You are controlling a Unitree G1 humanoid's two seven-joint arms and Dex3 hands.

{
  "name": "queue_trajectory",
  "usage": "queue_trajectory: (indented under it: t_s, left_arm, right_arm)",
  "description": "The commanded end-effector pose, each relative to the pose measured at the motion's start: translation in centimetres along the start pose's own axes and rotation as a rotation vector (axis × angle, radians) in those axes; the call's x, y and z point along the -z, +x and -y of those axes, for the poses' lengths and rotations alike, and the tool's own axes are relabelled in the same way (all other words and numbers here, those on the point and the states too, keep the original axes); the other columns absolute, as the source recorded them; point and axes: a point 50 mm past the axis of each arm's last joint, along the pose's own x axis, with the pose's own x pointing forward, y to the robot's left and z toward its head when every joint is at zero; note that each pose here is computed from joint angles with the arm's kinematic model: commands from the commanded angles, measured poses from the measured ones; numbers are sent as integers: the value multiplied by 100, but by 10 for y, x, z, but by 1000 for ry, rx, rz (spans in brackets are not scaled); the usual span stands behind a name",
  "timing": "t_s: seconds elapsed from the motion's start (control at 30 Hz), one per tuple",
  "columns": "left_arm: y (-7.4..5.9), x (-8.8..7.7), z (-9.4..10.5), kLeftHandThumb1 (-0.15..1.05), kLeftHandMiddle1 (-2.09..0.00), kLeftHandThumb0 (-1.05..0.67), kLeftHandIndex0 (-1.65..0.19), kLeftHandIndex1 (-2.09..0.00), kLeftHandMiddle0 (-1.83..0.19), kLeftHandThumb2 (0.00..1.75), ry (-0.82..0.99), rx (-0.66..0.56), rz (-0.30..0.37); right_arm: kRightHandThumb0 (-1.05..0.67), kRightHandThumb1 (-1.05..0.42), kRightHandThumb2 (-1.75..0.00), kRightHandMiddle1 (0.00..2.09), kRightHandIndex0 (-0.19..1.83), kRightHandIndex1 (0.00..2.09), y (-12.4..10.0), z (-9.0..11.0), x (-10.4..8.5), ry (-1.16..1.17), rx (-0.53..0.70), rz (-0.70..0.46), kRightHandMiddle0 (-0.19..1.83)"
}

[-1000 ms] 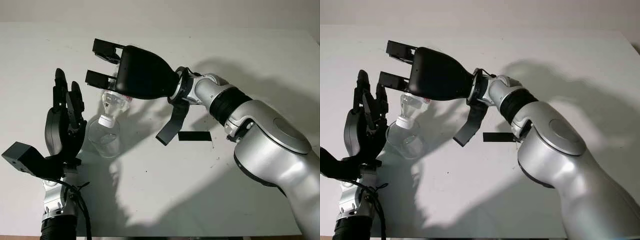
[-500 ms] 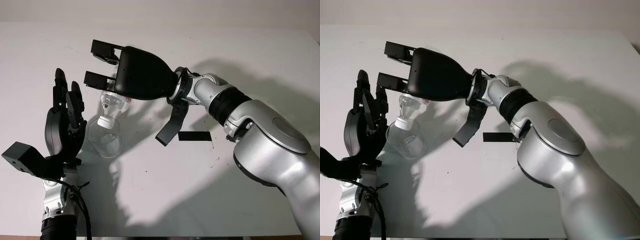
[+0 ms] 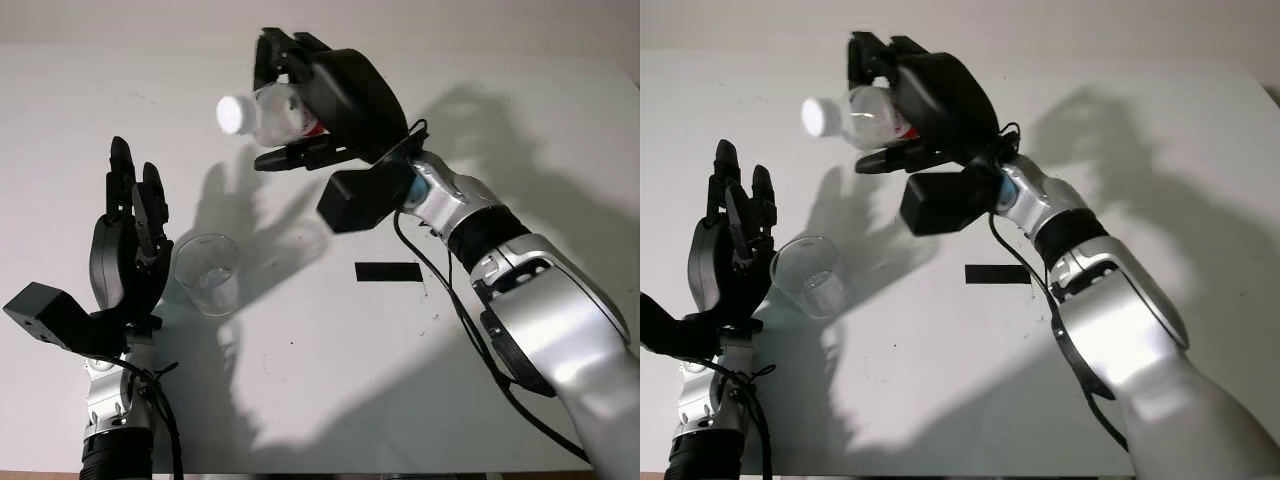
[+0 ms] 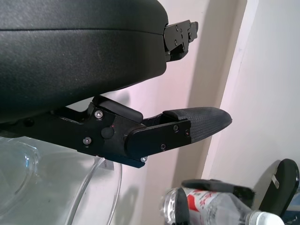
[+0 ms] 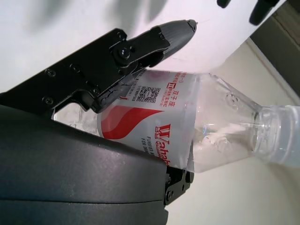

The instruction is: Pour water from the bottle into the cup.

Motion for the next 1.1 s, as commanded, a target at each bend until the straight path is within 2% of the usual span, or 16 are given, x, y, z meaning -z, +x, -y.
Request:
queue_trajectory:
  t_s: [0.0,0.1,0.27,0.43,0.57,0.67,0.8,0.87,1.07]
  left_arm:
    - [-8,10,-4,105,0,-71,19,0,19,60,-10,-16,-44]
    - [-7,9,-5,105,0,-71,19,0,19,61,2,-12,-43]
    - [-5,8,-4,105,0,-71,19,0,19,62,-3,-8,-45]
    - [-5,9,-3,105,0,-72,19,0,19,62,-5,-2,-50]
    - [-4,10,-2,105,0,-72,19,0,19,63,-14,-1,-50]
    - [-4,11,-2,105,0,-72,19,0,19,63,-16,2,-51]
    - [-4,11,-3,105,0,-72,19,0,19,64,-13,7,-47]
    - [-5,10,-3,105,0,-72,19,0,19,65,-13,6,-45]
    - [-8,9,-6,105,0,-72,19,0,19,65,-9,5,-50]
  right_arm:
    - [-34,-105,-32,209,114,209,-10,7,11,105,23,-55,95]
    - [-33,-105,-35,209,115,209,-19,12,20,187,9,-97,97]
    - [-31,-105,-40,209,122,209,-42,22,35,514,-1,-211,102]
    - [-35,-105,-44,209,128,209,-66,30,39,705,-22,-305,107]
    - [-37,-105,-44,209,120,209,-89,34,37,797,-13,-356,98]
    - [-38,-105,-44,209,117,209,-103,33,34,867,19,-369,95]
    - [-40,-105,-43,209,117,209,-112,30,30,847,15,-393,92]
    - [-41,-105,-41,209,112,209,-116,28,29,844,10,-407,83]
    - [-39,-105,-45,209,113,209,-124,6,27,842,17,-381,83]
